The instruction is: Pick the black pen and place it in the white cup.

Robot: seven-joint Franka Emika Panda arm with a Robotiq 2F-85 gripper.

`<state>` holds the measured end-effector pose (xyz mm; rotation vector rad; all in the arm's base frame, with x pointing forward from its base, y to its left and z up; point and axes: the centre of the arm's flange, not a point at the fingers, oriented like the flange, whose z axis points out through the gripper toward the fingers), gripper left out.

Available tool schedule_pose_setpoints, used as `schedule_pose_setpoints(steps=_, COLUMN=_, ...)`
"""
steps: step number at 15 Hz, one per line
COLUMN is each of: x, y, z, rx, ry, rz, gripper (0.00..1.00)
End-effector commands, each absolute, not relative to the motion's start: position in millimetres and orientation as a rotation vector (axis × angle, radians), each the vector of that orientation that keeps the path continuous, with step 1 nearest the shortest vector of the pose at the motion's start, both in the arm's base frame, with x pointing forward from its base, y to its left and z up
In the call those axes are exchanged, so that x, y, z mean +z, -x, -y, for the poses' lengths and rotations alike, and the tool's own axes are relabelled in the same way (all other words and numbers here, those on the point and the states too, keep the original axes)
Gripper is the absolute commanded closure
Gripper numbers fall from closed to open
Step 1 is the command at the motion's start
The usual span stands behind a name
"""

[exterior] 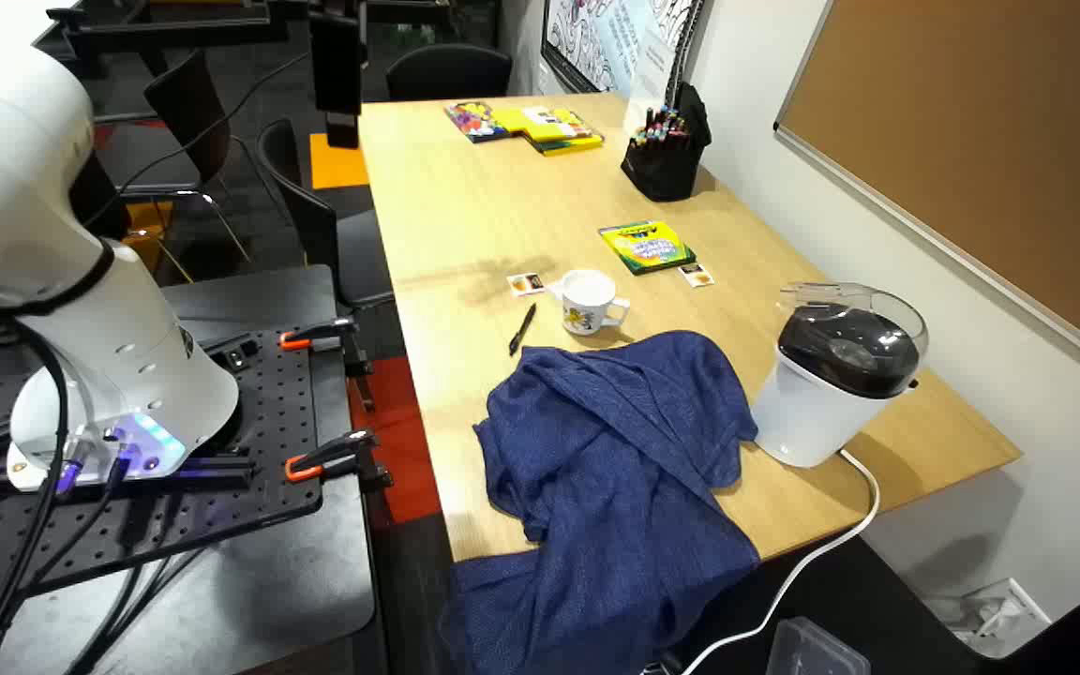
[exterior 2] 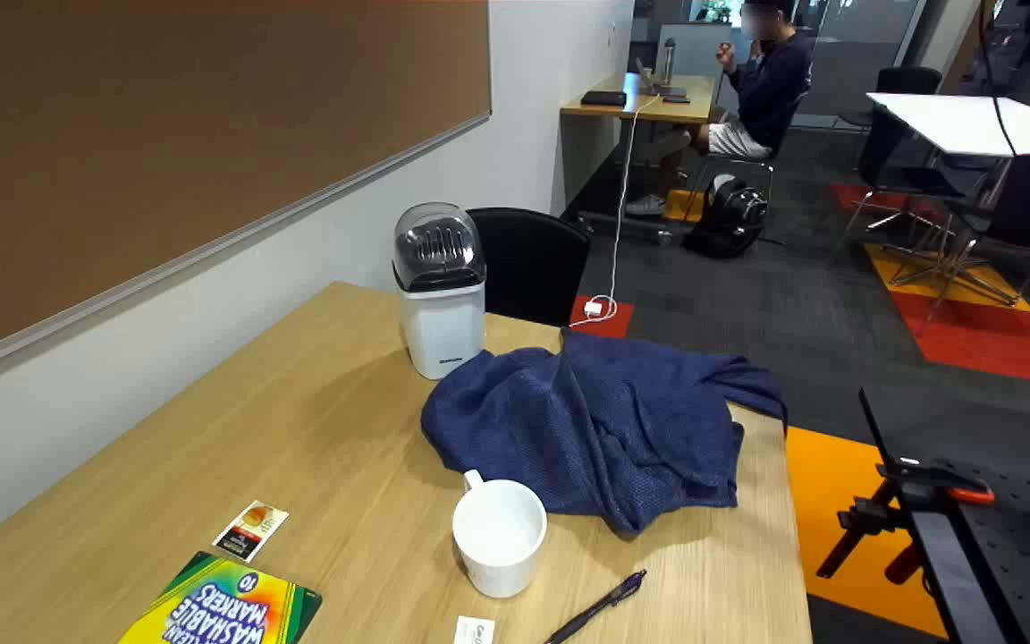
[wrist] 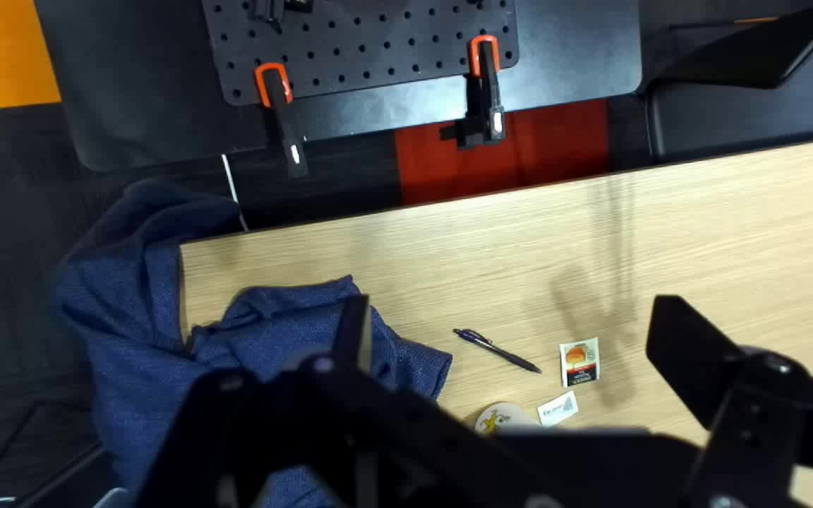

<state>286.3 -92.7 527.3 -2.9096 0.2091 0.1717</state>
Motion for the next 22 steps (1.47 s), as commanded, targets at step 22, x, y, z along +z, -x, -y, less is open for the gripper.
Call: schedule_pose_setpoints(steps=22, x=433.0, y=-378.5, z=33.3, rx=-0.016, ry=3.072, rz=0.674, gripper=0.0)
